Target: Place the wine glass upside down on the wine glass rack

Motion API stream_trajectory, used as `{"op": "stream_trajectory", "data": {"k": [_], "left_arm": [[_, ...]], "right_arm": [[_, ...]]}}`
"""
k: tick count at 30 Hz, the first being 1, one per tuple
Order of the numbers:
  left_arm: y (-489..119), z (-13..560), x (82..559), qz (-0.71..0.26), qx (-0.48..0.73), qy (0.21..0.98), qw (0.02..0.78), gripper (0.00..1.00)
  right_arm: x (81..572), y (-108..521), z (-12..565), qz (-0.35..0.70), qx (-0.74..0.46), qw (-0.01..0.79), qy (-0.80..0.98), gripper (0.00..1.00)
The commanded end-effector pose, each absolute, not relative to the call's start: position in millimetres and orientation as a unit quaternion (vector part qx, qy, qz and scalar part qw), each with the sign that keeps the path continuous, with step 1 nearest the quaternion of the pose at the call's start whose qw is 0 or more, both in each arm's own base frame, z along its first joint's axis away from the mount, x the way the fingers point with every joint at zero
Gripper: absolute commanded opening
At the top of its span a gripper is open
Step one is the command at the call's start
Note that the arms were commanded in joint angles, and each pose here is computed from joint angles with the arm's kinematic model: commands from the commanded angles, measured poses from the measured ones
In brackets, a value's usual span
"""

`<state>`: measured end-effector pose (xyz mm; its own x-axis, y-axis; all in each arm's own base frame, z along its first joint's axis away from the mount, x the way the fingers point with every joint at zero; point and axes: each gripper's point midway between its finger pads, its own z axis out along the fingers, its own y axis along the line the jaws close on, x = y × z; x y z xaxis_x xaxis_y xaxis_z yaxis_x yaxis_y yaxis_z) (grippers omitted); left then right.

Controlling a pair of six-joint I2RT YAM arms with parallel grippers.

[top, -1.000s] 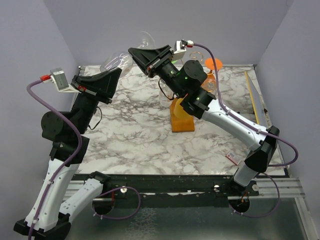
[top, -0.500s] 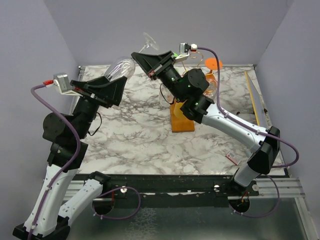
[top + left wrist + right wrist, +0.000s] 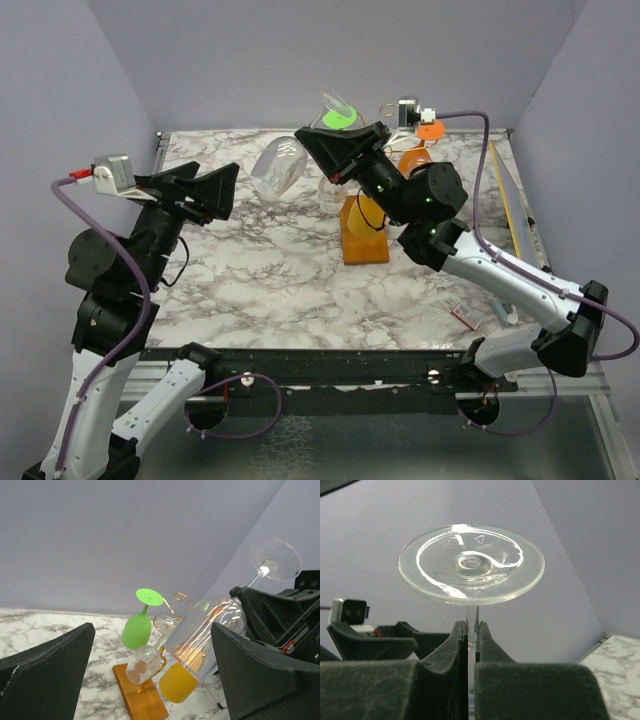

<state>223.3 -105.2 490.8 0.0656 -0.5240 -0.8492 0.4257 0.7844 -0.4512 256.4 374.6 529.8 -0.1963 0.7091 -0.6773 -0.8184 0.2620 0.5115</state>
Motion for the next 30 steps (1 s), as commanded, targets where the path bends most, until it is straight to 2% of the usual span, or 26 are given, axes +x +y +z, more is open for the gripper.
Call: {"op": "stream_trajectory", "data": {"k": [1, 9, 14, 20, 25, 30], "left_arm": [[-99, 515, 203, -0.322, -0.018, 0.577, 0.75, 0.99], [-146, 528, 192, -0.413, 0.07, 0.581, 0.698, 0.99], [-178, 517, 185, -0.447, 0.171, 0.566, 0.671, 0.99], [-203, 501, 182, -0.494, 0.23, 0.549, 0.634, 0.83], [-208, 502, 175, -0.512, 0.247, 0.519, 0.638, 0.83], [-212, 501, 173, -0.523, 0.26, 0.512, 0.63, 0.78]], "right_arm": [[225, 368, 533, 0.561, -0.176, 0.677, 0.442, 0.01], [214, 375, 507, 0.477, -0.311, 0.706, 0.421, 0.01], [200, 380, 500, 0.482, -0.355, 0.687, 0.412, 0.01], [183, 384, 490, 0.509, -0.383, 0.654, 0.408, 0.01], [175, 383, 489, 0.527, -0.387, 0.639, 0.406, 0.01], [166, 385, 492, 0.546, -0.394, 0.624, 0.396, 0.01]]}}
